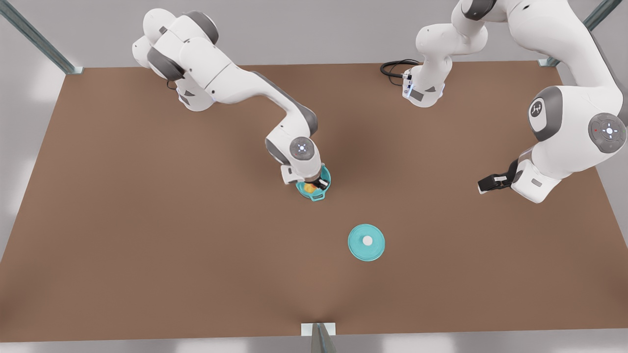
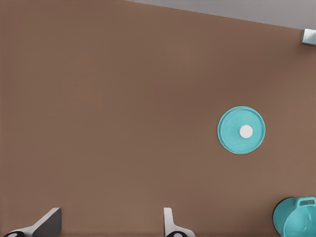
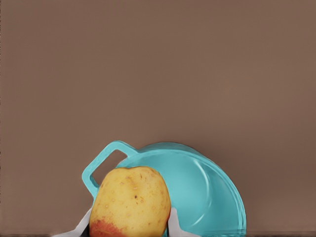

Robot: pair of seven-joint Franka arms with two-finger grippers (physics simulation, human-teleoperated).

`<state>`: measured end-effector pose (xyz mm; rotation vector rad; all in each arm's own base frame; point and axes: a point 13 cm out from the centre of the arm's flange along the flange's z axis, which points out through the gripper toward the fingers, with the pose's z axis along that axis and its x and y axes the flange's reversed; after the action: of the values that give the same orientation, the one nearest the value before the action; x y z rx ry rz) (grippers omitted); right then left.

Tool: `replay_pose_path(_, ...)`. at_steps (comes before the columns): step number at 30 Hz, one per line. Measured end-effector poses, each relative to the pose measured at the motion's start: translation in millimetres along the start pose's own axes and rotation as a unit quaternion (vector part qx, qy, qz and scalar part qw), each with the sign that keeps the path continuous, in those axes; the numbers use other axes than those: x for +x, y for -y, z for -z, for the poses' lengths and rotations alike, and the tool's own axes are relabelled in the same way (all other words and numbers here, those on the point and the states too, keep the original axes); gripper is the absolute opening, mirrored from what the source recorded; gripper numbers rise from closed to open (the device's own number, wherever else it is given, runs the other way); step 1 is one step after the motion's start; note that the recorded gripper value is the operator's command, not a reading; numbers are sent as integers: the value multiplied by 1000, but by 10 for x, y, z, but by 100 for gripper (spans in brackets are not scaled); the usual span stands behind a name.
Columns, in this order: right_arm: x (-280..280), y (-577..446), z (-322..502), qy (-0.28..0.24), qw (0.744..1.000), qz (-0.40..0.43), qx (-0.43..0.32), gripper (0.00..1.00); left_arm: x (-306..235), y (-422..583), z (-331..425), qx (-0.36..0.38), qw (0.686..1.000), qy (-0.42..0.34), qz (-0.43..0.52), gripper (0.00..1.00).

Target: Open the pot lid and put the potato into the pot

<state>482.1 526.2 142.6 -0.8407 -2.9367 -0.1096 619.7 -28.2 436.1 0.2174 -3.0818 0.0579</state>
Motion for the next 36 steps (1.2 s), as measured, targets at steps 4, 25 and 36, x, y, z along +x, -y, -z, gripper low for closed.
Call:
replay_pose_path(4,51,-17,7,3,1000,-7,-1,56,8,16,-18,0,1000,-2,-2,100)
replay_pose_path(25,-3541,4332,2582,23,974,-216,66,100,18,32,-51,-1,1000,-6,-6,100)
replay_pose_path(36,-3317,4257,2505,-23,996,-14,83,100,30,98,-83,-5,1000,-8,-12,100)
